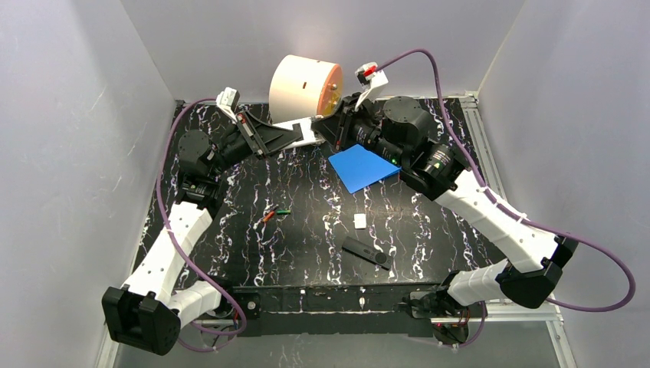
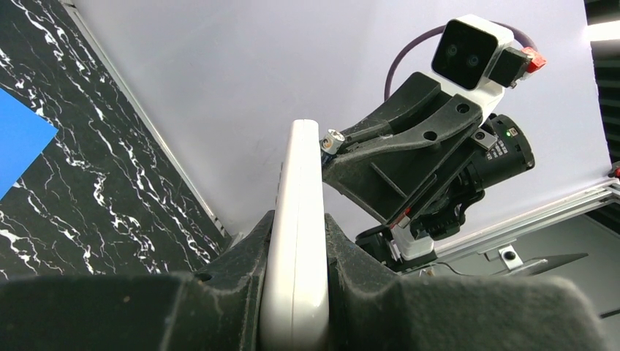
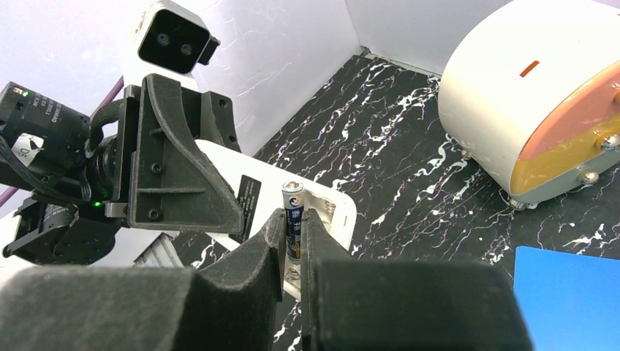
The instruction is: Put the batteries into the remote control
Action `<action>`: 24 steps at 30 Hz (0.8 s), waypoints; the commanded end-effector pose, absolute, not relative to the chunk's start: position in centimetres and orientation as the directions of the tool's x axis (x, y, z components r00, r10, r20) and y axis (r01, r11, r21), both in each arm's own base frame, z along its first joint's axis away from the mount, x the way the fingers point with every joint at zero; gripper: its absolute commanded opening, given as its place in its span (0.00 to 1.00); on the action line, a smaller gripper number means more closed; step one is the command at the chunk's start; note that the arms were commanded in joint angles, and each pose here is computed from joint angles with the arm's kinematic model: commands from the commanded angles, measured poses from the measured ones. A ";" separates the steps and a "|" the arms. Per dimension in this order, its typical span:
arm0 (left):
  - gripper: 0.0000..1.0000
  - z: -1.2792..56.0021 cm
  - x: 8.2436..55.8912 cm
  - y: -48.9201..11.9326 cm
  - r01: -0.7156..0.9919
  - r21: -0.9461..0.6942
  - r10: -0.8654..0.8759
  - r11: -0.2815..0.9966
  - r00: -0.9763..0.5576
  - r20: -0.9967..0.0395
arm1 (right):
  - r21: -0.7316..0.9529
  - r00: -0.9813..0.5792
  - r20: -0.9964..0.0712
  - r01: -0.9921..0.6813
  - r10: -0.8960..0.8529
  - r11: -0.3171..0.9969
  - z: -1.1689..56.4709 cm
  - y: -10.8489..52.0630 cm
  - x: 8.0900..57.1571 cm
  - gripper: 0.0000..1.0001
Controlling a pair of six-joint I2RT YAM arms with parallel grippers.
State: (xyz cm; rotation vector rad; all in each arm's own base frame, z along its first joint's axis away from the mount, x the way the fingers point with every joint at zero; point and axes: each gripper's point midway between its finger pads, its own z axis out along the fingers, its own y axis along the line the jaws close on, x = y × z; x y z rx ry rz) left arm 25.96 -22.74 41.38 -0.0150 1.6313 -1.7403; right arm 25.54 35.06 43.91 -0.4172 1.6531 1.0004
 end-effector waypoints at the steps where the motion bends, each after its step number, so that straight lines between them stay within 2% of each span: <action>1: 0.00 43.5 25.2 -22.5 0.554 -0.830 -0.527 0.055 -0.690 -0.496 | 0.388 -0.296 -0.922 -0.731 0.251 0.562 45.7 34.9 25.1 0.09; 13: 0.00 43.8 25.1 -22.4 0.557 -0.829 -0.534 0.047 -0.687 -0.492 | 0.393 -0.288 -0.919 -0.709 0.269 0.585 46.1 34.3 25.4 0.29; 24: 0.00 43.7 25.0 -22.4 0.560 -0.827 -0.535 0.047 -0.685 -0.495 | 0.403 -0.272 -0.913 -0.711 0.303 0.577 48.0 33.9 25.3 0.38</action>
